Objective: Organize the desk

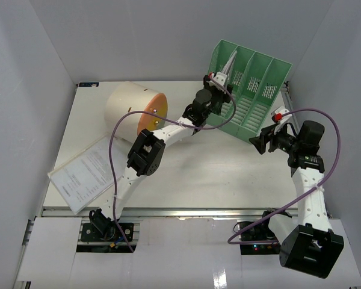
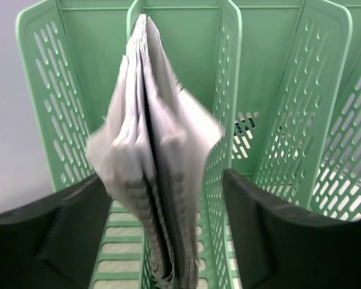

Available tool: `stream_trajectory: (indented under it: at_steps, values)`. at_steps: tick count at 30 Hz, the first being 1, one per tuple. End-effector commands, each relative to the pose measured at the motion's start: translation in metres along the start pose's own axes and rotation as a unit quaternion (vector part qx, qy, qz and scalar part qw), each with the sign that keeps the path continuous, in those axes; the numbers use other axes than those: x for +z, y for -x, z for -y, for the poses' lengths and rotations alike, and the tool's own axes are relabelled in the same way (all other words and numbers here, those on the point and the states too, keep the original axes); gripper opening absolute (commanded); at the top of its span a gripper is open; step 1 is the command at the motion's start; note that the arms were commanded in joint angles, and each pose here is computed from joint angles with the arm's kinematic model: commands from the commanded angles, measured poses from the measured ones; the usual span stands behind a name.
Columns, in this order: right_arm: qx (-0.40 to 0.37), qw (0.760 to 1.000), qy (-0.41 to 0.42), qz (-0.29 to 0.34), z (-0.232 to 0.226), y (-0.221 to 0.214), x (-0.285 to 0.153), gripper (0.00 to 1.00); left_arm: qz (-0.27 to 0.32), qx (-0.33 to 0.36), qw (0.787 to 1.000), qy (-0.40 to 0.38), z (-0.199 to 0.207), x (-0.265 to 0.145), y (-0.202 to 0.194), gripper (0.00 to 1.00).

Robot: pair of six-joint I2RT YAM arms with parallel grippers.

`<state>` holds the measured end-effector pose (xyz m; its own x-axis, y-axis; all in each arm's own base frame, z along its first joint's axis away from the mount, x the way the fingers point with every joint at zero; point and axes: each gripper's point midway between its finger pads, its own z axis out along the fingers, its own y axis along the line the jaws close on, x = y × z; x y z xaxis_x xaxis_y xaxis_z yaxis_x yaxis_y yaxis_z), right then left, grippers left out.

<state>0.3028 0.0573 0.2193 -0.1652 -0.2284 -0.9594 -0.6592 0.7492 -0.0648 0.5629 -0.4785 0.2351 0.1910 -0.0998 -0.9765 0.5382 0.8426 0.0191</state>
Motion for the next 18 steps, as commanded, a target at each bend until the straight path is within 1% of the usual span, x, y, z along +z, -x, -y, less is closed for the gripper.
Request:
stream_trajectory:
  at_steps: [1,2,4,5,6,7,9,10,11,12,13,14,16,17,18]
  values:
    - [-0.004,1.000,0.003,0.014,0.001,0.003,0.001,0.73,0.044,-0.016,0.999,-0.008,0.001,-0.005,0.073,0.86]
    - [-0.004,1.000,0.004,0.015,0.001,0.003,0.001,0.73,0.049,-0.016,0.999,-0.007,-0.001,-0.009,0.084,0.87]
    - [-0.005,1.000,0.017,0.018,-0.004,0.003,0.002,0.73,0.065,-0.018,0.998,0.000,-0.006,-0.019,0.120,0.87]
    - [-0.006,0.999,0.031,0.022,-0.009,0.004,0.002,0.73,0.053,-0.020,0.998,0.004,-0.008,-0.025,0.118,0.87]
    - [-0.006,0.999,0.041,0.023,-0.012,0.003,0.002,0.73,0.050,-0.028,0.998,0.004,-0.010,-0.033,0.129,0.86]
    - [-0.005,0.998,0.049,0.025,-0.015,0.003,0.003,0.73,0.064,-0.034,0.997,0.003,-0.014,-0.046,0.167,0.87]
    - [-0.009,0.996,0.078,0.031,-0.024,0.005,0.003,0.73,0.018,-0.050,0.999,-0.007,-0.014,-0.081,0.155,0.87]
    - [-0.005,0.996,0.085,0.030,-0.026,0.003,0.004,0.73,0.003,-0.060,0.998,-0.011,-0.016,-0.102,0.158,0.87]
    - [-0.002,0.995,0.093,0.029,-0.029,0.001,0.004,0.73,-0.010,-0.071,0.997,-0.014,-0.018,-0.125,0.162,0.87]
    - [0.002,0.994,0.104,0.029,-0.032,0.001,0.004,0.73,-0.005,-0.094,0.996,-0.008,-0.023,-0.146,0.186,0.88]
    - [-0.001,0.992,0.118,0.034,-0.037,0.002,0.004,0.75,-0.040,-0.100,0.994,-0.002,-0.026,-0.168,0.162,0.88]
    - [0.002,0.992,0.125,0.034,-0.039,0.001,0.004,0.75,-0.043,-0.111,0.993,0.001,-0.029,-0.181,0.171,0.89]
    - [0.001,0.986,0.162,0.038,-0.054,0.002,0.006,0.78,-0.095,-0.128,0.987,0.025,-0.043,-0.234,0.142,0.90]
    - [0.002,0.983,0.181,0.036,-0.064,0.002,0.008,0.79,-0.089,-0.139,0.986,0.032,-0.049,-0.253,0.156,0.90]
    - [-0.012,0.980,0.195,0.028,-0.073,0.001,0.012,0.80,-0.112,-0.137,0.983,0.042,-0.056,-0.278,0.143,0.90]
